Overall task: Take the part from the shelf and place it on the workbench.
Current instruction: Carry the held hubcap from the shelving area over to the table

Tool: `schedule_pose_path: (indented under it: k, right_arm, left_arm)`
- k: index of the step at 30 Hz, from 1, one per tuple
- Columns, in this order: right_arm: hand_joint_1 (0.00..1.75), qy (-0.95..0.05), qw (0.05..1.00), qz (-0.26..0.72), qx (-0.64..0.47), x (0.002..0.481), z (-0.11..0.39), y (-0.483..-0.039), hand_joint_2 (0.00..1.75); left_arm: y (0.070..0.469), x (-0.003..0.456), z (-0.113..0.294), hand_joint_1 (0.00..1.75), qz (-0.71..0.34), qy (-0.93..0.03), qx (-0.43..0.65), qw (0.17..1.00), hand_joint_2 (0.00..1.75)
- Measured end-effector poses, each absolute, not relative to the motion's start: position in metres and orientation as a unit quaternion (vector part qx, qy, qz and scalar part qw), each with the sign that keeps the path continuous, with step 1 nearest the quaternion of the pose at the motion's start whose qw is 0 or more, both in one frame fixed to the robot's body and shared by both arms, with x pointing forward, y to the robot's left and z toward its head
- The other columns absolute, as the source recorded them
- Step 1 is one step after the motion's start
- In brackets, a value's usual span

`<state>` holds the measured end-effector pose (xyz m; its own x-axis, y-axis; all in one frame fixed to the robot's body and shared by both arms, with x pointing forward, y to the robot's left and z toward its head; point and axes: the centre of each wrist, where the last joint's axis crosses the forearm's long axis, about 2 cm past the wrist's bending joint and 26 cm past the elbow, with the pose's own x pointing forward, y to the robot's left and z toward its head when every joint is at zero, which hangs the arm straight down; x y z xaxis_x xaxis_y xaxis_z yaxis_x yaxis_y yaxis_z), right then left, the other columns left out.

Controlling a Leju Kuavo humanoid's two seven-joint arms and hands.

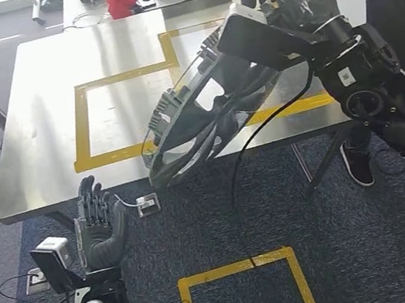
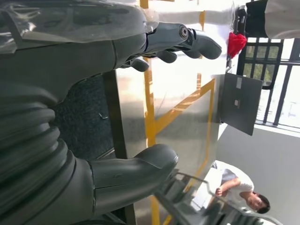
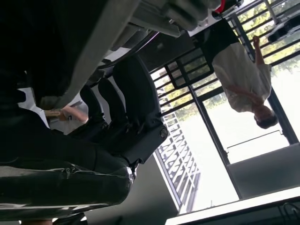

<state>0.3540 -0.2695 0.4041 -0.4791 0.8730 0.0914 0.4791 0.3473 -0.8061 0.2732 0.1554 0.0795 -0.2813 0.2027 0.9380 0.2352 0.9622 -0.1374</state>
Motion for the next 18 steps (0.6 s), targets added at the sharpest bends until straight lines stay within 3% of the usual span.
schedule_pose_path:
  k: [18]
  right_arm:
    - [1.75, -0.762, 0.271, 0.360, -0.466, 0.368, 0.430, -0.272, 1.75]
  left_arm:
    - [0.154, 0.277, 0.079, 0.00, -0.017, -0.800, -0.141, 0.583, 1.75]
